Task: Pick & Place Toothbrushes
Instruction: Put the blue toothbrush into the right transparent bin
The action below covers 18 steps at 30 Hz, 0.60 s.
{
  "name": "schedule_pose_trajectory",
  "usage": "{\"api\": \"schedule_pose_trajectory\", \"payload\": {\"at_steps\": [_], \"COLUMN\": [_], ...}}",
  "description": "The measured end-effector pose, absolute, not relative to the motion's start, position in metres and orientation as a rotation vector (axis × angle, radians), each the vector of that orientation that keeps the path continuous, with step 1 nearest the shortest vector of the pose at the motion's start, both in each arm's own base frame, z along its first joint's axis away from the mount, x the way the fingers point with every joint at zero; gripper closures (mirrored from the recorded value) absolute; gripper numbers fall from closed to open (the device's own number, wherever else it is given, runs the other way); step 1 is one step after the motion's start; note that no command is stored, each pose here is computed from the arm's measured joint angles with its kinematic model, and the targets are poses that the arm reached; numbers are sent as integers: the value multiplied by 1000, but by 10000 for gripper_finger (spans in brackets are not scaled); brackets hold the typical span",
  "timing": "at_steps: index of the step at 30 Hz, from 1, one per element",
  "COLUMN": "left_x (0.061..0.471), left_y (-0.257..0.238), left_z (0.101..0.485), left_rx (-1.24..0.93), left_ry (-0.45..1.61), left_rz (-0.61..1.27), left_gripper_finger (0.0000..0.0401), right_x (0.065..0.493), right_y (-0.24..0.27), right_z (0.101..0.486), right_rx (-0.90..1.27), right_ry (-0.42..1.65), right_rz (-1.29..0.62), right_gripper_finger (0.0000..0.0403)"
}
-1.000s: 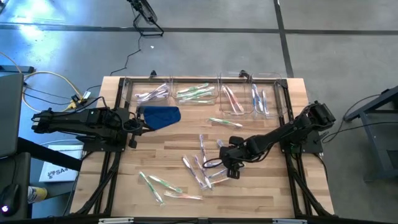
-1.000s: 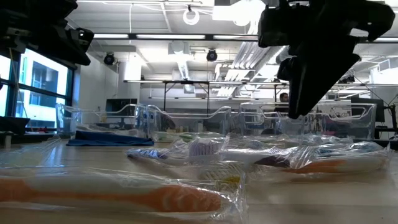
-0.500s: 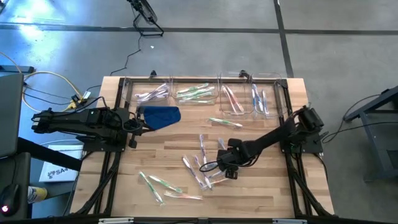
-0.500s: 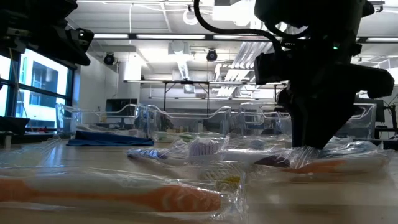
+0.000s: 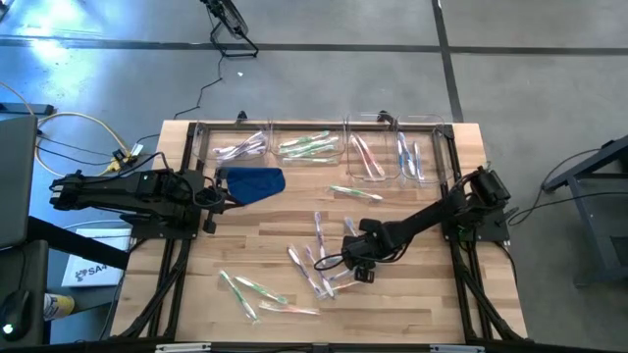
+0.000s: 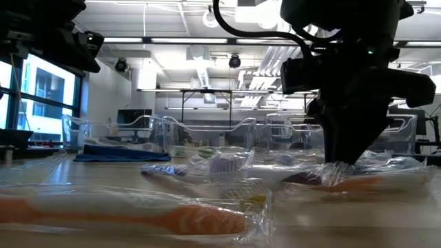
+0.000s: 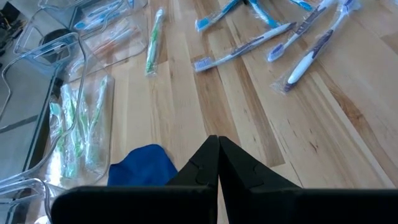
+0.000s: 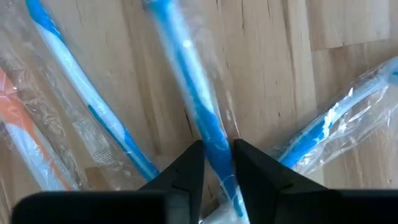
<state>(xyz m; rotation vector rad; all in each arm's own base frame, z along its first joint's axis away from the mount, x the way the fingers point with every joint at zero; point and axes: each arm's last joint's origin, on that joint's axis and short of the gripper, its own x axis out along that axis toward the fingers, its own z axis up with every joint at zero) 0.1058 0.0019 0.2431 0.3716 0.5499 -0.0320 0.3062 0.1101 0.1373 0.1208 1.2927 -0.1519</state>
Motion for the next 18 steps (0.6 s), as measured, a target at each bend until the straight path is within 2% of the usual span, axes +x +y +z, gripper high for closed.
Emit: {"api": "schedule_pose_trajectory", "payload": {"at_steps": [6, 18], "left_x": [106, 106], "left_y": [2, 2], "left_z": [243, 243], "left_rx": [371, 371], "left_ry": [550, 550], "left_rz": [-32, -32], "left_gripper_finger": [400, 400], "right_x": [306, 303], "right_y": [110, 109], "right_z": [138, 147], "right_rx": [120, 131], "right_ry": [1292, 1281], "right_rz": [-153, -142], "right_gripper_finger": [369, 371]}}
